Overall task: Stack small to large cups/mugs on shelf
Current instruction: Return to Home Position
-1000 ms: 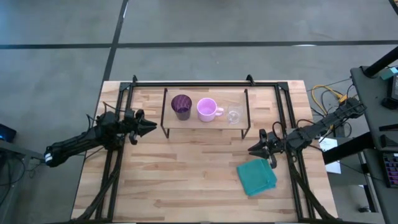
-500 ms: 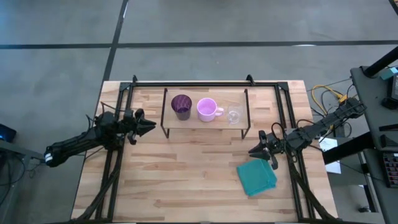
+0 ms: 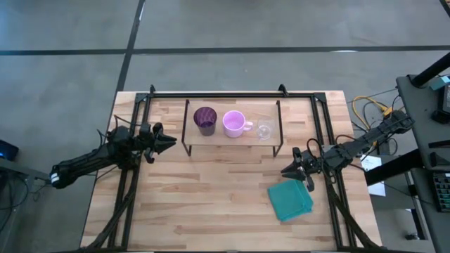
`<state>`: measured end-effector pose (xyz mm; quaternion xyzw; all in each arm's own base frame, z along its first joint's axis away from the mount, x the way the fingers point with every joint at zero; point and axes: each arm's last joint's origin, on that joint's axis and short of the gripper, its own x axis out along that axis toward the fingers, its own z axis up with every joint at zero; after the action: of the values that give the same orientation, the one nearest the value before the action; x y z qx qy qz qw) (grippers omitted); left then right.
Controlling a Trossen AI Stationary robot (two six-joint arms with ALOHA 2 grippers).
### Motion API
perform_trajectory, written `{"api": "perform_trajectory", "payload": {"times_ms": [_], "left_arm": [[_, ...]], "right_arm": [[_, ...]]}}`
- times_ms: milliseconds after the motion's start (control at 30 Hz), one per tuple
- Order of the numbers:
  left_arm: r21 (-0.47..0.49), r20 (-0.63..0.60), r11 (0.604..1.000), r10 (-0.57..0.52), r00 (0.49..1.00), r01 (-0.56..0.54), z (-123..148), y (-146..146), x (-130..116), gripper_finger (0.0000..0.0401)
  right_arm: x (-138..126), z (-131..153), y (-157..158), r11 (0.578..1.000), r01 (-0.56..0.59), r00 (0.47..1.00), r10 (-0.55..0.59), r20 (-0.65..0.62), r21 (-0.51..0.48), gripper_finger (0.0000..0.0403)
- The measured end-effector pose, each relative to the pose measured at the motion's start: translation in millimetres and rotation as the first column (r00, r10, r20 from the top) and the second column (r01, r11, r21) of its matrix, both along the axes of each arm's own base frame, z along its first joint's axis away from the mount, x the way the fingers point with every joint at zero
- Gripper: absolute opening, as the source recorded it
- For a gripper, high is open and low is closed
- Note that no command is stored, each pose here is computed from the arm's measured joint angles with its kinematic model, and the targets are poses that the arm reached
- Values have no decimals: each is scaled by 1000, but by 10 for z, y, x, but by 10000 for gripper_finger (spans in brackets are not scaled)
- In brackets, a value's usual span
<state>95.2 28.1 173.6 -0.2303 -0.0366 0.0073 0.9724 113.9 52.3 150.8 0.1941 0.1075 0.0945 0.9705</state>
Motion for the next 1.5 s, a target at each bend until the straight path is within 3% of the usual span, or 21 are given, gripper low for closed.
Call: {"api": "perform_trajectory", "payload": {"times_ms": [267,400,700,900,1133,1300,1500], "left_arm": [[1,1,1000,1,1000,-1,2,0,0,75],[1,1,1000,1,1000,-1,1,0,0,75],[1,2,1000,5,1000,-5,3,2,0,75],[1,2,1000,4,1000,-4,3,1,0,75],[2,3,1000,4,1000,-4,4,1,-1,75],[1,2,1000,4,1000,-4,3,1,0,75],[1,2,1000,4,1000,-4,3,1,-1,75]], "right_arm": [[-49,96,-23,999,-9,997,6,79,48,77],[-129,124,-36,988,-101,992,90,90,115,77],[-265,250,-105,976,-129,968,86,234,174,77],[-268,174,-87,982,-176,960,187,209,-69,77],[-278,174,-79,967,-210,945,239,225,-144,77],[-303,184,-36,882,-341,861,432,269,-324,77],[-303,185,-30,877,-358,853,447,269,-322,77]]}}
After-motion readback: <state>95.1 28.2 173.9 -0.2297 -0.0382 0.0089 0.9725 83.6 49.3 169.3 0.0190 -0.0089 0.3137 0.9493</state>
